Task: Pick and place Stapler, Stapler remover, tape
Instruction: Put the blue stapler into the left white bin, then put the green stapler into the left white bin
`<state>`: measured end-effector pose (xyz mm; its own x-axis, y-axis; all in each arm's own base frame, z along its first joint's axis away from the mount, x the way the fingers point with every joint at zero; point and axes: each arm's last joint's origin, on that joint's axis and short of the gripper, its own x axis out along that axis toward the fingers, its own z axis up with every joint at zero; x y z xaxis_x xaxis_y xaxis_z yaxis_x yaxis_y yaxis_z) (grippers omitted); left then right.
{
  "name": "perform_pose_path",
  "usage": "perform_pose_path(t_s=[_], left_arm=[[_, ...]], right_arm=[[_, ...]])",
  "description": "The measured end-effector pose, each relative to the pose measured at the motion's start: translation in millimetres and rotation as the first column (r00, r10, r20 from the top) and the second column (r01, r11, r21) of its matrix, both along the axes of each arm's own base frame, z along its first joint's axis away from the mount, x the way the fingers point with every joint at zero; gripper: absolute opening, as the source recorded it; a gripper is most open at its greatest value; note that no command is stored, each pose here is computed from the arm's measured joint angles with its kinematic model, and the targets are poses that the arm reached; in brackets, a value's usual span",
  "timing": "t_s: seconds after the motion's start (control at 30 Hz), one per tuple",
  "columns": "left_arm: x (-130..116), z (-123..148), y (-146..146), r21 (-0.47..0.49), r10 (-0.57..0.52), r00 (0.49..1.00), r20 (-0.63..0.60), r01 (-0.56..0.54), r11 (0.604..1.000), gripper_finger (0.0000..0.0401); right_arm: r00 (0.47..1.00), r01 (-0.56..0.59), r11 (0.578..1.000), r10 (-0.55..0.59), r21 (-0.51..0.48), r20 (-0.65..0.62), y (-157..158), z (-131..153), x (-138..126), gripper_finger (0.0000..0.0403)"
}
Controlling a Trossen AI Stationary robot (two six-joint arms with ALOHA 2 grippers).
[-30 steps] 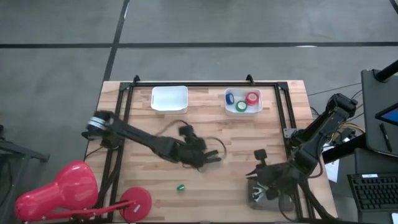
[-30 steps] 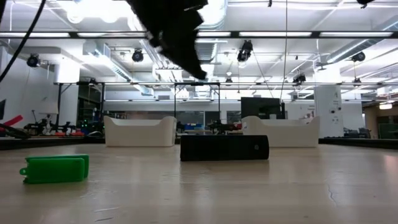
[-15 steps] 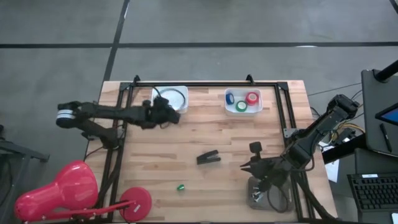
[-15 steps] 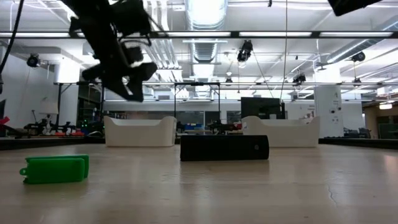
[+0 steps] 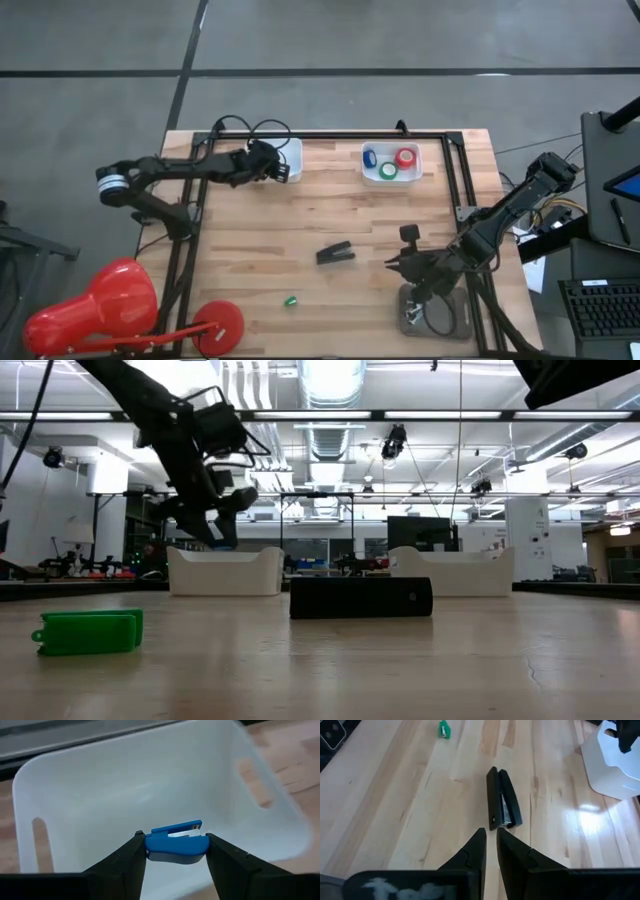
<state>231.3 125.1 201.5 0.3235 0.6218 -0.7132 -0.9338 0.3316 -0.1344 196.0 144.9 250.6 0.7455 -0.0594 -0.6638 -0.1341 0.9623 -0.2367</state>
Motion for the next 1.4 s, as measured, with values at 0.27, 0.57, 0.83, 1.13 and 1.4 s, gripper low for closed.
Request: perform_pose_path(t_s=[0.27,0.57,0.83,1.13,1.4], left_arm=[[2.8,-17.5,12.1,-0.090,-0.018,0.999,-0.036,0.014,0.996,0.0202],[3.4,-24.1,16.8,-0.107,-0.013,0.998,-0.061,0.007,0.994,0.0225],[9.3,-0.6,10.3,-0.067,-0.107,0.994,-0.003,0.107,0.992,0.0240],[29.2,40.8,-78.2,0.076,-0.559,0.829,0.023,0.557,0.827,0.0238],[26.6,49.3,-183.0,0.153,-0.812,0.582,0.040,0.800,0.581,0.0238]], right_arm=[[1.000,0.002,1.000,-0.002,0.003,0.000,0.0,-0.1,0.0,0.0038],[1.000,0.000,1.000,0.000,0.004,-0.003,0.1,-0.8,-0.2,0.0038],[1.000,-0.001,1.000,0.001,0.001,-0.006,0.1,-1.0,-0.5,0.0038],[1.000,0.000,1.000,0.000,-0.009,-0.018,-1.0,-5.4,-1.6,0.0038],[1.000,0.003,1.000,-0.004,-0.017,-0.024,-2.5,-6.3,-1.0,0.0038]])
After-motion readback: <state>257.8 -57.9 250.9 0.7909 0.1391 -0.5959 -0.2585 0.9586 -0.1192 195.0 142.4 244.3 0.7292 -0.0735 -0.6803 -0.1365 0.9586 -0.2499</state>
